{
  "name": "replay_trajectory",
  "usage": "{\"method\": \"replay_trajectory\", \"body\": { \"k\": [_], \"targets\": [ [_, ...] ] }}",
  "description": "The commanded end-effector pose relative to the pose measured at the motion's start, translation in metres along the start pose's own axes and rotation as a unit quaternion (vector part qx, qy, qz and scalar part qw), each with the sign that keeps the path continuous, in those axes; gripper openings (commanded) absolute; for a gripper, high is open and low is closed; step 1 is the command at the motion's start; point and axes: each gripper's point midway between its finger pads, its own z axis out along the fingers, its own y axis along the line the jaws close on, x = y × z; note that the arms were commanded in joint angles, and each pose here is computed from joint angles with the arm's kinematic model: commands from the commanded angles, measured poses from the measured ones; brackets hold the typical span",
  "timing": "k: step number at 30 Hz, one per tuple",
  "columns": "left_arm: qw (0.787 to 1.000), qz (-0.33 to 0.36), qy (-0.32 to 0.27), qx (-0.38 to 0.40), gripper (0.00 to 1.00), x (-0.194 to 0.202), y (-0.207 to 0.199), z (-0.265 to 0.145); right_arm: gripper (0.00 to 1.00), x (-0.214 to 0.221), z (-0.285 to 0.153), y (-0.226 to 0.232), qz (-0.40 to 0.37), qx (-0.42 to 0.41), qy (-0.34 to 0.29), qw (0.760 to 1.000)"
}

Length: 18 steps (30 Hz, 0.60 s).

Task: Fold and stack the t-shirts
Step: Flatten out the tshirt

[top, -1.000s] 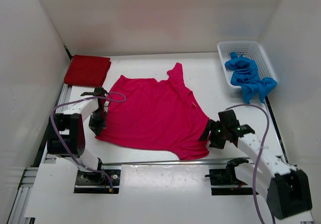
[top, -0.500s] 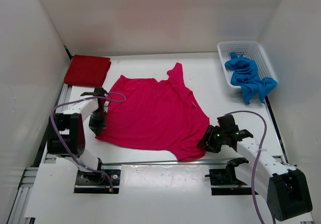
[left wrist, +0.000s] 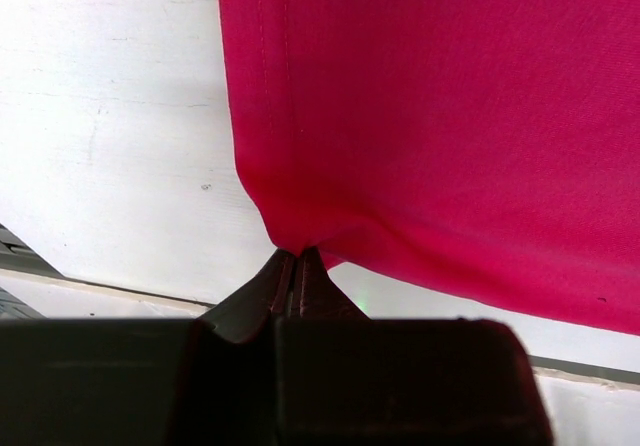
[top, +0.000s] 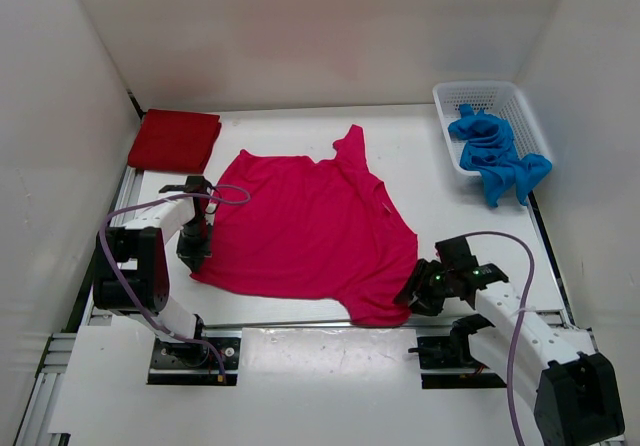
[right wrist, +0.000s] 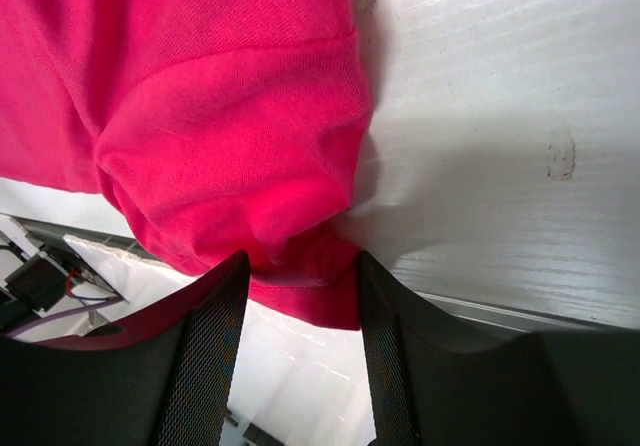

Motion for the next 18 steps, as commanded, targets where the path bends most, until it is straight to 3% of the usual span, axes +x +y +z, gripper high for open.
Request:
{"method": "replay_trajectory", "body": {
  "k": [1,4,8,11,18],
  "targets": [
    [1.0,-0.006,-0.018,0.008,0.11,-0.003,-0.001,-0.005,0.53,0.034,-0.003,-0.052,0.026,0.112,0.058,0.992],
    [1.0,-0.006,-0.018,0.008,0.11,-0.003,-0.001,-0.005,0.54,0.04,-0.007,-0.058,0.03,0.125,0.063,0.99],
    [1.0,-0.005,-0.018,0.013,0.11,-0.003,-0.003,-0.005,0.66,0.044,-0.01,-0.054,0.047,0.117,0.065,0.99],
    [1.0,-0.005,-0.018,0.013,0.11,-0.003,-0.003,-0.005,0.69,0.045,-0.014,-0.057,0.048,0.126,0.064,0.989],
    [1.0,-0.005,-0.018,0.018,0.11,-0.004,-0.005,-0.003,0.63,0.032,-0.004,-0.034,0.02,0.062,0.045,0.997]
  ]
}}
